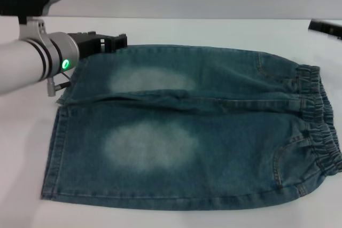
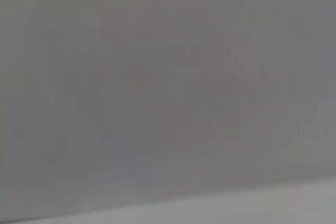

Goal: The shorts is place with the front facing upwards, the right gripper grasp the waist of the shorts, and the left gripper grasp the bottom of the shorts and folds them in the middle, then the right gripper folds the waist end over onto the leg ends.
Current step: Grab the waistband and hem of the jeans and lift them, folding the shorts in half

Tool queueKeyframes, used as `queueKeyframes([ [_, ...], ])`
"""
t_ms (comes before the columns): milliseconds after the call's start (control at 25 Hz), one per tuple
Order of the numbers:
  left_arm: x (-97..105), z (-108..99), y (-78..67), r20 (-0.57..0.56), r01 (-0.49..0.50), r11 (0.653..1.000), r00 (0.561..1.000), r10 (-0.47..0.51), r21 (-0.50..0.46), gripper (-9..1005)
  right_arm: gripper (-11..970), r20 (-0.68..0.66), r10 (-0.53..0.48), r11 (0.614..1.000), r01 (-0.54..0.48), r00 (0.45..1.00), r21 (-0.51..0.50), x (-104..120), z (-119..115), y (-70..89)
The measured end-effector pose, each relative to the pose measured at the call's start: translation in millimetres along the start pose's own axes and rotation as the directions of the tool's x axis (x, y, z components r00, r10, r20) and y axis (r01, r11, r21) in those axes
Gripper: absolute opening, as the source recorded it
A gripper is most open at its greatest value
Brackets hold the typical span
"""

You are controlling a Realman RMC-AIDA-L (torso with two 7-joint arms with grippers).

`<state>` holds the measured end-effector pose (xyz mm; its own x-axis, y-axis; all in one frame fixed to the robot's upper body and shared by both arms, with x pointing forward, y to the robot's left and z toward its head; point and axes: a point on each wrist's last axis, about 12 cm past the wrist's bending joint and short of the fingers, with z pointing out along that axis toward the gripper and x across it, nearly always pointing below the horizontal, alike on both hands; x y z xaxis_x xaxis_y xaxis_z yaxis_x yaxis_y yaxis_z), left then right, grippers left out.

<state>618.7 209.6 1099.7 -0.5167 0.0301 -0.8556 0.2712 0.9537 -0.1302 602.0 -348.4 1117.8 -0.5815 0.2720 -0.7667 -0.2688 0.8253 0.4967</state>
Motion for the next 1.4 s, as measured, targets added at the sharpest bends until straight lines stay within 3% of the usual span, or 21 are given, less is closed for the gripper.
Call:
queueKeyframes([
  [80, 0.0, 0.0, 0.0, 0.000, 0.000, 1.000, 1.000, 0.000, 0.000, 784, 776, -0.086, 0.086, 0.996, -0.084, 0.993, 0.023, 5.1, -3.4, -0.2],
  [120, -12.8, -10.5, -6.3, -0.100, -0.010, 1.000, 0.995, 0.012, 0.022, 784, 776, -0.124, 0.115, 0.993, -0.111, 0.986, 0.034, 7.6, -5.7, -0.1],
  [160, -12.8, -10.5, -6.3, -0.100, -0.010, 1.000, 0.995, 0.012, 0.022, 784, 776, -0.159, 0.134, 0.991, -0.130, 0.978, 0.034, 10.3, -7.3, 1.3],
  [440, -27.5, -46.7, -6.3, -0.206, 0.030, 0.994, 0.979, -0.008, 0.103, 783, 775, -0.332, 0.199, 0.972, -0.229, 0.922, -0.055, 27.1, -28.9, 14.7],
  [640, -23.9, -64.0, -2.2, -0.240, 0.031, 0.994, 0.971, -0.006, 0.102, 777, 776, -0.325, 0.250, 0.943, -0.305, 0.912, -0.131, 31.1, -55.8, 21.4],
  [800, -15.4, -77.4, -1.3, -0.293, 0.023, 0.996, 0.956, 0.005, 0.091, 769, 776, -0.314, 0.308, 0.920, -0.365, 0.898, -0.143, 41.0, -71.7, 17.5],
  [1040, -2.2, -85.9, 1.3, -0.432, 0.003, 0.998, 0.902, 0.021, 0.055, 756, 776, -0.305, 0.372, 0.886, -0.434, 0.876, -0.164, 55.1, -90.6, 11.7],
  [1400, 0.9, -86.8, -1.0, -0.465, -0.010, 0.998, 0.884, 0.035, 0.057, 738, 776, -0.327, 0.334, 0.887, -0.413, 0.884, -0.209, 64.5, -95.9, 12.4],
])
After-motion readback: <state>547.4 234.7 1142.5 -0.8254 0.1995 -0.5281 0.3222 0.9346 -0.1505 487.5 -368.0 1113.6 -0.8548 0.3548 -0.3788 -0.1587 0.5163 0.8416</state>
